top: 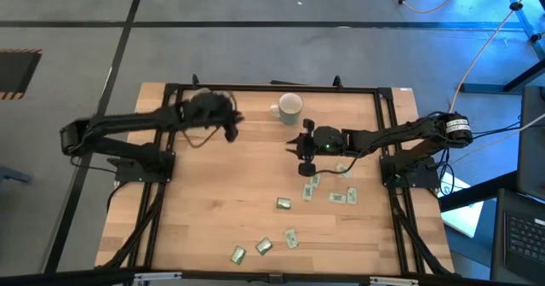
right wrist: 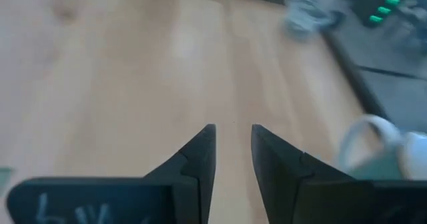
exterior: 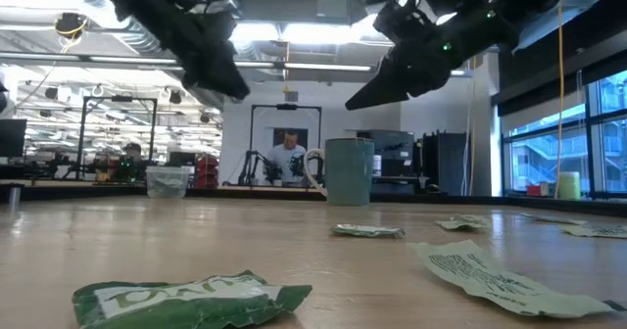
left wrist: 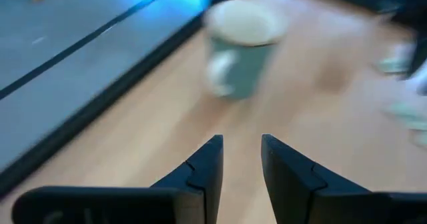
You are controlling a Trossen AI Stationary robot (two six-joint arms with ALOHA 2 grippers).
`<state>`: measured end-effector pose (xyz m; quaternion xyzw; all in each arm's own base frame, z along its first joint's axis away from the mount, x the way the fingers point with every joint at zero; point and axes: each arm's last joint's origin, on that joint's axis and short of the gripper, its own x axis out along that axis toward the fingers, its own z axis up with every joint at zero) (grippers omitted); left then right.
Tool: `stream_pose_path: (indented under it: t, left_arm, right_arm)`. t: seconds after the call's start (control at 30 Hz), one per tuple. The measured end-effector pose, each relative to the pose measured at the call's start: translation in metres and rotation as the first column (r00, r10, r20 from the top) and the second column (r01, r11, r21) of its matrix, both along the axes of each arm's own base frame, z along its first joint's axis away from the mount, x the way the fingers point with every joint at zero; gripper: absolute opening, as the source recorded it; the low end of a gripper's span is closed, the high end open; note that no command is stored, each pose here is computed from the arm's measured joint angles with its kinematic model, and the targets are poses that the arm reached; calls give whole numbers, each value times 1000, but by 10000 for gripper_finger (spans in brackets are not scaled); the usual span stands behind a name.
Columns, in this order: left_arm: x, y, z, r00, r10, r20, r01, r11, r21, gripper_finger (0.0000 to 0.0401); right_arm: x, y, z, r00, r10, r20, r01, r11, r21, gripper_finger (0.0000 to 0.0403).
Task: Pick and place Stevia / Truvia into bins
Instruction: Put the truvia packet into the transparent bin
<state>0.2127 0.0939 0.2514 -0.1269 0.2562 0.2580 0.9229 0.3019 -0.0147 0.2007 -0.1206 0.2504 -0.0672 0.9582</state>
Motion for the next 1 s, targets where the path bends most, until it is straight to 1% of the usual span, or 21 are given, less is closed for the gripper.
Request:
stream_pose_path:
  t: [0.1, 0.23, 0.33, 0.4, 0.57, 0.63, 0.83, 0.9, 1.0]
  left_arm:
    - [1, -24, -17, 988, -84, 131, 82, 996, 22, 97]
    - [-3, -52, -41, 940, -175, 294, 175, 984, 24, 97]
    - [-8, -68, -53, 890, -236, 391, 240, 970, 38, 97]
    - [-11, -76, -58, 863, -268, 428, 273, 961, 51, 97]
    - [-13, -84, -58, 828, -301, 473, 305, 950, 70, 97]
    - [-13, -86, -57, 825, -307, 475, 312, 948, 71, 97]
    - [-13, -86, -57, 823, -309, 476, 314, 947, 71, 97]
    - [-13, -86, -58, 824, -309, 474, 315, 946, 70, 97]
    - [-13, -86, -58, 825, -310, 473, 315, 946, 69, 97]
  right_arm:
    - [0, 10, -1, 996, 93, -3, -93, 995, 38, 100]
    - [-2, 29, -4, 977, 212, -36, -209, 975, 82, 100]
    - [-4, 44, -8, 965, 252, -70, -243, 963, 116, 100]
    - [-4, 54, -12, 961, 266, -80, -252, 956, 149, 100]
    - [6, 79, -23, 947, 293, -132, -260, 939, 226, 100]
    - [14, 90, -28, 937, 309, -164, -266, 934, 240, 100]
    - [30, 114, -51, 870, 315, -381, -216, 935, 280, 100]
    - [35, 120, -56, 851, 320, -418, -215, 936, 279, 99]
    - [43, 127, -62, 841, 329, -429, -225, 934, 276, 99]
